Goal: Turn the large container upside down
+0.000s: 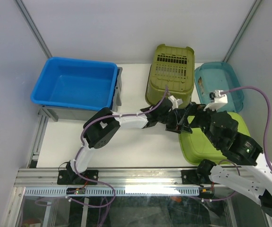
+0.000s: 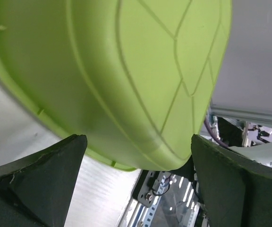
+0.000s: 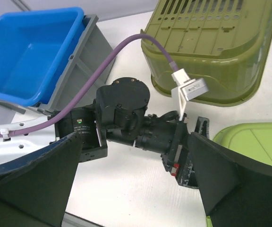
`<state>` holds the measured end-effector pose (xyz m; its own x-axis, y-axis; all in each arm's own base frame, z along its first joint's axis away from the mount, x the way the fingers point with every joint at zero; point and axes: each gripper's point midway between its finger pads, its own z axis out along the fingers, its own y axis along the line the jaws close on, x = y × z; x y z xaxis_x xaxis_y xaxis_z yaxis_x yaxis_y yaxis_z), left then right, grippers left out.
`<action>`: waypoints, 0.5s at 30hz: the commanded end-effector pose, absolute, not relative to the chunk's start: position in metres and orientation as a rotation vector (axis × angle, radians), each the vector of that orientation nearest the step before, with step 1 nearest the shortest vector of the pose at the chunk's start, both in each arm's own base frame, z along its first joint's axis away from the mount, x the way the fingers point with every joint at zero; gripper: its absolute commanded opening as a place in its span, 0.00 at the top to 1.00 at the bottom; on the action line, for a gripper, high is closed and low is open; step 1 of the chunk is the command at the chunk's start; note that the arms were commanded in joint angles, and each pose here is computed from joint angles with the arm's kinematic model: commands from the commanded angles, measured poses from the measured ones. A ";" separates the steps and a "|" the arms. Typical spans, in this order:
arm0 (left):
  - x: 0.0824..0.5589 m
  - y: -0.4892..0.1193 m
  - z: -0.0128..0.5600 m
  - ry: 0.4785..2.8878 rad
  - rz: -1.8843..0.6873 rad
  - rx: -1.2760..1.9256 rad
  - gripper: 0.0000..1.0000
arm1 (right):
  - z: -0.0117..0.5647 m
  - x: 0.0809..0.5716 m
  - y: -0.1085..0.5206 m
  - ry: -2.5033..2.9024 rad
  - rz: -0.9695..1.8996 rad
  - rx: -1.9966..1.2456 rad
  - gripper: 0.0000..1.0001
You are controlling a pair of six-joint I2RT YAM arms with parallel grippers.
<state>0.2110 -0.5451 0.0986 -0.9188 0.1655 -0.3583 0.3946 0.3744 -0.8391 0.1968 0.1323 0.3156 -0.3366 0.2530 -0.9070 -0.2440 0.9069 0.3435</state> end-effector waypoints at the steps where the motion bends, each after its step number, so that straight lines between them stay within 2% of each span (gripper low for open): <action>1: 0.206 -0.528 0.133 2.407 -1.467 0.527 0.01 | 0.329 0.196 0.104 1.795 0.465 0.158 0.01; 4: 0.187 -0.485 0.134 2.465 -1.310 0.570 0.01 | 0.337 0.194 0.079 1.748 0.420 0.281 0.01; 8: 0.171 -0.425 0.154 2.495 -1.094 0.652 0.01 | 0.366 0.188 0.079 1.643 0.518 0.245 0.01; 12: 0.185 -0.373 0.210 2.395 -0.858 0.596 0.01 | 0.372 0.196 0.083 1.590 0.541 0.289 0.01; 15: 0.220 -0.320 0.267 2.245 -0.618 0.346 0.01 | 0.362 0.204 0.092 1.588 0.546 0.310 0.01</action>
<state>0.1810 -0.3935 0.1956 -0.8194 0.1883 -0.5414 0.5090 0.6733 -0.5362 0.1906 0.0852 0.3509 -0.1682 0.4333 -0.8854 -0.1387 0.8789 0.4565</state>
